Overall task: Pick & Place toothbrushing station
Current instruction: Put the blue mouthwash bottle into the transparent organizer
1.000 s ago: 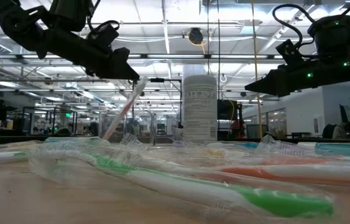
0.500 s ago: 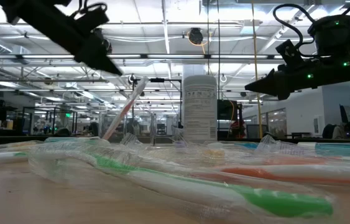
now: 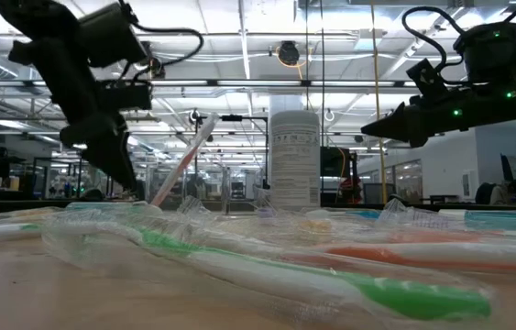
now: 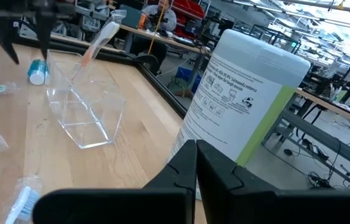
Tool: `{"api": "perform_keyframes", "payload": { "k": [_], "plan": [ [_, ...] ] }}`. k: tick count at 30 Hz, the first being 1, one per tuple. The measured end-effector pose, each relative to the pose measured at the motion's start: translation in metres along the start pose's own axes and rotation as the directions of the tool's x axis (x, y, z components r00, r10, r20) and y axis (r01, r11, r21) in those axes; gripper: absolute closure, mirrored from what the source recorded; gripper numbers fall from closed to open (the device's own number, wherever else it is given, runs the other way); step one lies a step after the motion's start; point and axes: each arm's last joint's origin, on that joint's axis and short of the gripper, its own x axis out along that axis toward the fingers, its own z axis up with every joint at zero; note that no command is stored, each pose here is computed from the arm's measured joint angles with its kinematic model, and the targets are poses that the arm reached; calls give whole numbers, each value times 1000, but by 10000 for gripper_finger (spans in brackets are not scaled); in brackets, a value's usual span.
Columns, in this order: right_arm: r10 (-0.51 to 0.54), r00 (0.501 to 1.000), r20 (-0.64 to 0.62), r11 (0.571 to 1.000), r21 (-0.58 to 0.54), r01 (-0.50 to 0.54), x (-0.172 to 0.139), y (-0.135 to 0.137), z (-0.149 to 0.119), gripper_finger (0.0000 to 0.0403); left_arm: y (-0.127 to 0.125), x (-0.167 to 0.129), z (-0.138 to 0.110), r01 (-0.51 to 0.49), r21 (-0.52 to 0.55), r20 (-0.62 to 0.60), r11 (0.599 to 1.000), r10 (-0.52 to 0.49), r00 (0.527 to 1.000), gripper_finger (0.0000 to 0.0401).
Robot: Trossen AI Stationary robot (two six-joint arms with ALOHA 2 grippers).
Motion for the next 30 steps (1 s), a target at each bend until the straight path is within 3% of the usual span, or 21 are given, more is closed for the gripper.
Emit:
{"api": "perform_keyframes", "payload": {
  "k": [5, 14, 19, 30],
  "plan": [
    [0, 1000, 1, 1000, 1, 0, 0, 0, 0, 401, 5, 13, -3, -29, 122, -67, 992, 37, 997, 183],
    [1, 1000, 0, 1000, 1, -1, 0, 0, 0, 401, 11, 33, -7, 27, 89, -154, 996, -13, 988, 183],
    [1, 1000, 0, 1000, 1, -1, 0, 0, 0, 401, 12, 38, -8, 46, 156, -173, 987, -18, 985, 187],
    [1, 1000, 1, 1000, 1, -1, 0, 0, 0, 401, 13, 38, -9, 120, 165, -185, 979, -89, 979, 304]
  ]
}}
